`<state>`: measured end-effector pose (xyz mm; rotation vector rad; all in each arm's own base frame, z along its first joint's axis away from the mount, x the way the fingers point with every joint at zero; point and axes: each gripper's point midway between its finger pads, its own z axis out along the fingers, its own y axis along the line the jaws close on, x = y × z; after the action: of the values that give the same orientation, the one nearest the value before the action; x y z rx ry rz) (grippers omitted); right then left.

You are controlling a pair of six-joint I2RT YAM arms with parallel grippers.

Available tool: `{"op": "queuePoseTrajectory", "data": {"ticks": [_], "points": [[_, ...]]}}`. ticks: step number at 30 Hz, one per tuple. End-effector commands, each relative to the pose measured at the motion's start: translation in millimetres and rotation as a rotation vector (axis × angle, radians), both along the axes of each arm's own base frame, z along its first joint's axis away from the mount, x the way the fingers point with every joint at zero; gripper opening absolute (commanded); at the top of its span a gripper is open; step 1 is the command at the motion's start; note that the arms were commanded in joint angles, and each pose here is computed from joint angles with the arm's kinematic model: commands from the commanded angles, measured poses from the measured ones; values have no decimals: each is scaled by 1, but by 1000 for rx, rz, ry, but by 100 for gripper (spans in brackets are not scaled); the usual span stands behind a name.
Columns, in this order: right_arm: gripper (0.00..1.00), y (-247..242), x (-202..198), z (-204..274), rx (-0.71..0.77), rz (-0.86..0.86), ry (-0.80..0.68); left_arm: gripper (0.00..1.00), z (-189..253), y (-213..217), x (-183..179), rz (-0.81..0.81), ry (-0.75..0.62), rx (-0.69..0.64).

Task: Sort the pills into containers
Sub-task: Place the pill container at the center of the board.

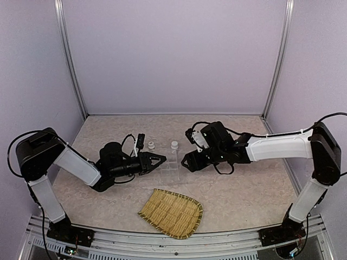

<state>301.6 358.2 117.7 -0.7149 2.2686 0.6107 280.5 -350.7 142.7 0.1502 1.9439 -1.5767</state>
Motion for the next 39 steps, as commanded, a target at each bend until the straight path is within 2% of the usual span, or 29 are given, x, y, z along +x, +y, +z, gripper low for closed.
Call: {"op": "queuePoseTrajectory", "data": {"ticks": [1,10,26,30,35,39], "points": [[74,-29,8,22,-38,-97,-36,24,0,-6,9,6,-10,23],[87,-84,10,51,-38,-227,-82,28,-23,-27,25,-8,59,77],[87,-100,4,42,-46,-256,-67,30,-71,-50,41,16,165,162],[88,-98,4,37,-48,-251,-56,35,-78,-44,43,53,178,205],[88,-97,1,23,-64,-243,-26,51,-83,-32,42,100,187,242],[88,-97,-1,10,-73,-244,1,60,-83,-22,44,141,179,283]]}}
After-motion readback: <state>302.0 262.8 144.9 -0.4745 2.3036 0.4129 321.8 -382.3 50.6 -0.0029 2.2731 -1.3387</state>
